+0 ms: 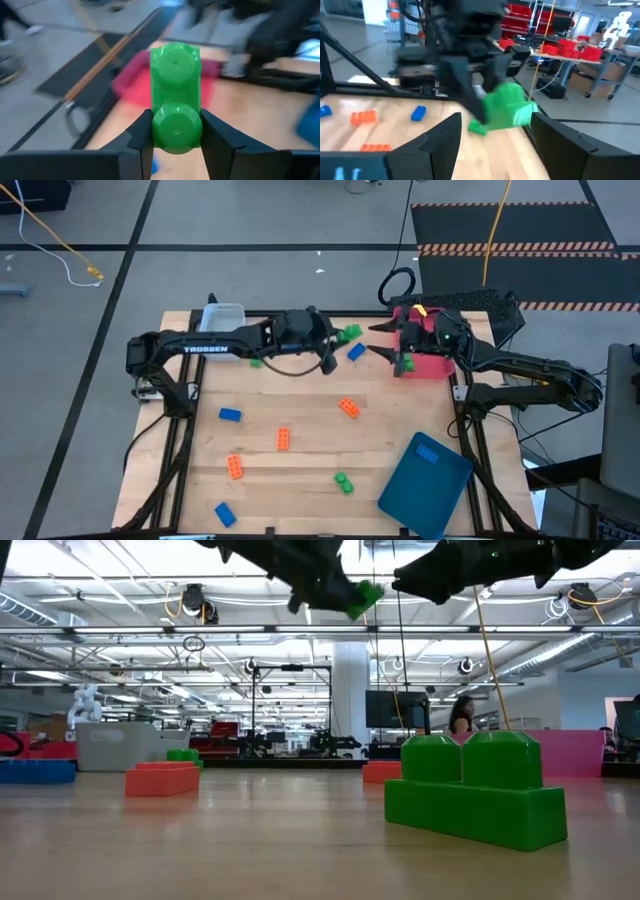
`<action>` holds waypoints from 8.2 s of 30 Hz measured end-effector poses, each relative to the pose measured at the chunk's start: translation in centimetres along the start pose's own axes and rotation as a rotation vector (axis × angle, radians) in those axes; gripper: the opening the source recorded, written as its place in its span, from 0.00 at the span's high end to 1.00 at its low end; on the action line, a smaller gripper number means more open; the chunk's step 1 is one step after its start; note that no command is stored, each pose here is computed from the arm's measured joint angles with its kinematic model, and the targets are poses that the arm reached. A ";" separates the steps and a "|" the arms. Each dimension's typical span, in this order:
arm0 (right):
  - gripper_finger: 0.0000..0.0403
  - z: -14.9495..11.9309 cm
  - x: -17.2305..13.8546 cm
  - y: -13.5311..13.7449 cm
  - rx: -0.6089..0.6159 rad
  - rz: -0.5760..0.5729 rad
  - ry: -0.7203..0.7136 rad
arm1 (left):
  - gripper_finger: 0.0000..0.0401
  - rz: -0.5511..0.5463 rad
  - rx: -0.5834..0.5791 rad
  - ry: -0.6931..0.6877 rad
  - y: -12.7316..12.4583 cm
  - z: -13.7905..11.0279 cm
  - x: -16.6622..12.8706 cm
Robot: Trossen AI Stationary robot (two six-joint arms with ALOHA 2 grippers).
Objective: Sort & place blocks by color
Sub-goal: Put the green gamepiece into the pink bin, then put the blue gamepiece into the blue bin
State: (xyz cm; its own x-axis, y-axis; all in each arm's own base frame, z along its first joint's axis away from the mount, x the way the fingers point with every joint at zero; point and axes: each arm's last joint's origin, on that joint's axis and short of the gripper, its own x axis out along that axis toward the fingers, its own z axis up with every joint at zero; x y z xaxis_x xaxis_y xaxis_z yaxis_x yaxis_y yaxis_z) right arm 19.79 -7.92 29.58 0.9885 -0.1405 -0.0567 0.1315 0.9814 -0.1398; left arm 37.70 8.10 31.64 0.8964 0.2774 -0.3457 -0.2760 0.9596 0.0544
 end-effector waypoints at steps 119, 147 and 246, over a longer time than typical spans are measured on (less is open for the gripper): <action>0.40 -2.6 -2.4 -2.7 -0.040 -0.482 0.024 | 0.21 0.810 -0.472 1.164 8.3 -19.3 -2.6; 0.40 -2.2 -2.2 -2.4 -0.009 -0.340 -0.045 | 0.68 0.459 -0.356 0.923 8.6 -13.8 1.2; 0.44 -8.0 -4.1 -5.8 0.080 -0.965 0.537 | 0.44 0.418 0.089 0.530 1.3 -4.6 1.2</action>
State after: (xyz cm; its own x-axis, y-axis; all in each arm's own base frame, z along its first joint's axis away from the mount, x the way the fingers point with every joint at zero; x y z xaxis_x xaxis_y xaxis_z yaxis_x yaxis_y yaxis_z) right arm 14.41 -14.08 22.74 0.3093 -0.8706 -0.3826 0.8530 0.4319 -0.2931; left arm 36.81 9.41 26.96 0.4232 0.5876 -0.6896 -0.5126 0.7829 0.3525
